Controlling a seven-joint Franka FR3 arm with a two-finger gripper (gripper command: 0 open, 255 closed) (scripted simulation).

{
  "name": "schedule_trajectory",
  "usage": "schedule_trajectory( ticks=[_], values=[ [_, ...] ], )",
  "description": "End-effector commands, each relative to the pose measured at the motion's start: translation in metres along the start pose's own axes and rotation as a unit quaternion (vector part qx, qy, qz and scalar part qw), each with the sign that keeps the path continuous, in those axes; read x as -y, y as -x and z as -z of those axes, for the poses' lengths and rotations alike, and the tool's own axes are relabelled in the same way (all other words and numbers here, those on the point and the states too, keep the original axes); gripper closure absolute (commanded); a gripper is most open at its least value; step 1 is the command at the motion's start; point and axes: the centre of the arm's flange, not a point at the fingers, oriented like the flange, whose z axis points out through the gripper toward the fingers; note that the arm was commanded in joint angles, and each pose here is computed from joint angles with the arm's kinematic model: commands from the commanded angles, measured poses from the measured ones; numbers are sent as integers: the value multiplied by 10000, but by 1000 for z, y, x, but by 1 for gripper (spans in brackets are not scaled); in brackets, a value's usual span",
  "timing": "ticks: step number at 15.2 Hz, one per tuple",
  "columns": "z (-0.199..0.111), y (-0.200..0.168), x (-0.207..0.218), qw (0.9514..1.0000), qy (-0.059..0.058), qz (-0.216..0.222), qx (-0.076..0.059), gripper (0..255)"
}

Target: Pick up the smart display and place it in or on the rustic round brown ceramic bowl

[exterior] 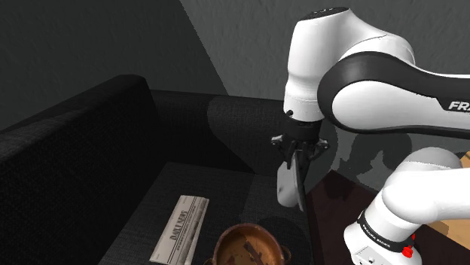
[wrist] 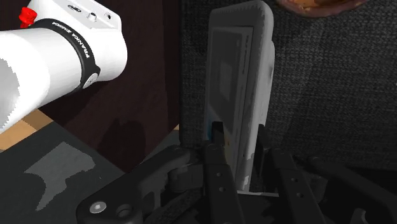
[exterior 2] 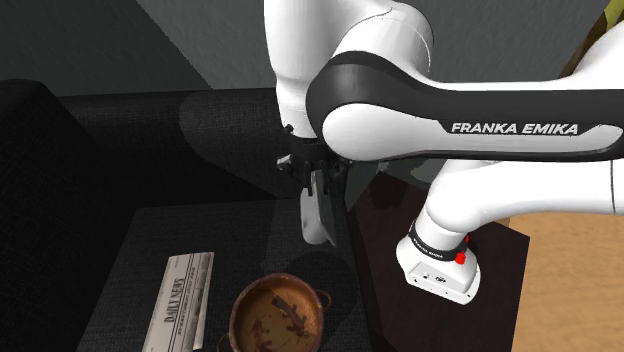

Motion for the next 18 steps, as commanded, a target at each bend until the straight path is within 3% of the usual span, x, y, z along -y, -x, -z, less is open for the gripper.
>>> schedule_trajectory(
  ticks=[1, 14, 18],
  values=[
    [5, 21, 15, 10000, -2, -2, 4, 255],
    [46, 169, 100, 10000, -2, -2, 4, 255],
    [25, 171, 102, 10000, -2, -2, 4, 255]
  ],
)
